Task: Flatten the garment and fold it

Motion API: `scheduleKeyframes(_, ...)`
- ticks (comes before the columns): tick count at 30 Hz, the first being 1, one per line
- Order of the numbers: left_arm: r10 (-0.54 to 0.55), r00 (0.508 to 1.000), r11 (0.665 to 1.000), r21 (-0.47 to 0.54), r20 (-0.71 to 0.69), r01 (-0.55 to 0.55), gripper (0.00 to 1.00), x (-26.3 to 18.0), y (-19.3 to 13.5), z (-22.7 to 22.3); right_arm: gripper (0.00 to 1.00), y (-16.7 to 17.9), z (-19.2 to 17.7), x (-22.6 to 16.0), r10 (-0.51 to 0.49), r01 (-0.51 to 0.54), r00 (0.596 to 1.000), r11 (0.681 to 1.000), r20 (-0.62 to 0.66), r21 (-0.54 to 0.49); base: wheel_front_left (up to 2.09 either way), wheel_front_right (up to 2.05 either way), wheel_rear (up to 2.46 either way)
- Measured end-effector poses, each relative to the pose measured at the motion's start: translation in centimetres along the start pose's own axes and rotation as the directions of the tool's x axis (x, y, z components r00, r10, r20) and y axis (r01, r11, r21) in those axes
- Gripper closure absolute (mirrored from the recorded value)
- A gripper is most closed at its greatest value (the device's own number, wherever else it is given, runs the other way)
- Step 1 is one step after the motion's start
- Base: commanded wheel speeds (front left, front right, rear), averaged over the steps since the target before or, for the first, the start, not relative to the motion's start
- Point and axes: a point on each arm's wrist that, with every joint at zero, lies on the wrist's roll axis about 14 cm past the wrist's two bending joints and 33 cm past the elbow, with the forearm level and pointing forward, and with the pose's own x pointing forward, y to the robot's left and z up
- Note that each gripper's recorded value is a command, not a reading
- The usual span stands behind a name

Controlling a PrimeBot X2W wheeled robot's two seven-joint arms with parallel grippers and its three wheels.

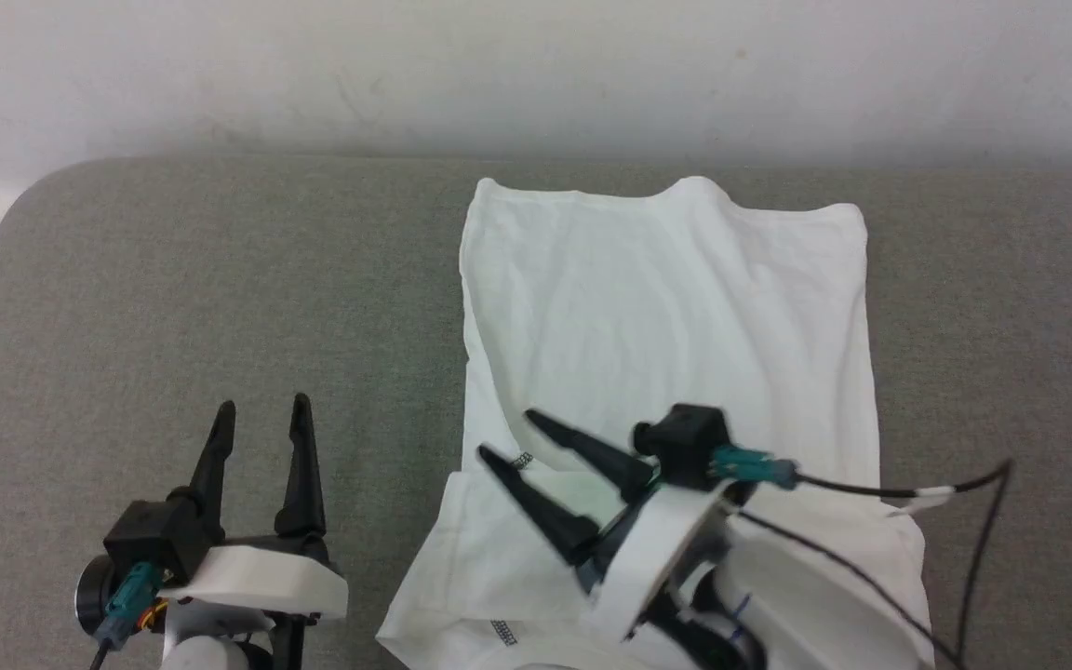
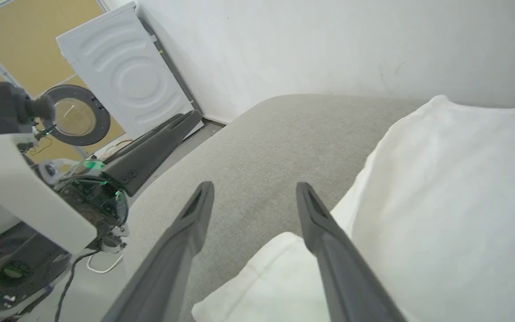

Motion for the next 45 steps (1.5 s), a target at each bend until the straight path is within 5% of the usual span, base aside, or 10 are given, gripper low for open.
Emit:
scheduleKeyframes(6,-0.002,1.0,1.0,0.008,0.021,0.002,0.0,-0.1,-0.1,0.8,0.0,-7.8,7.5,-5.1,-0.208,0.249,0.948,0.956,0.241,-0.154,0.0,0.0,0.0)
scheduleKeyframes(17,-0.024,1.0,1.0,0.008,0.015,0.024,0.0,0.7,-0.6,1.1,0.0,-15.3,12.5,-19.1,-0.579,0.676,0.725,0.702,0.373,-0.224,0.0,0.0,0.0)
scheduleKeyframes(20,-0.042,0.999,0.999,0.011,0.007,0.042,0.0,2.1,-1.0,1.1,0.0,-15.4,12.8,-20.5,-0.619,0.711,0.695,0.666,0.365,-0.224,0.0,0.0,0.0)
scheduleKeyframes(31,-0.276,0.961,0.961,0.014,-0.022,0.276,0.0,14.4,-8.3,3.9,0.0,-17.7,12.8,-21.1,-0.688,0.763,0.637,0.627,0.348,-0.159,0.0,0.0,0.0)
scheduleKeyframes(38,-0.323,0.9,0.939,0.02,-0.293,0.344,0.0,21.0,-10.6,-1.1,0.0,-19.9,11.0,-19.4,-0.699,0.753,0.65,0.645,0.297,-0.13,0.0,0.0,0.0)
scheduleKeyframes(45,-0.28,0.754,0.931,0.025,-0.595,0.365,0.0,24.0,-10.7,-8.4,0.0,-20.9,8.9,-19.0,-0.713,0.751,0.654,0.653,0.254,-0.098,0.0,0.0,0.0)
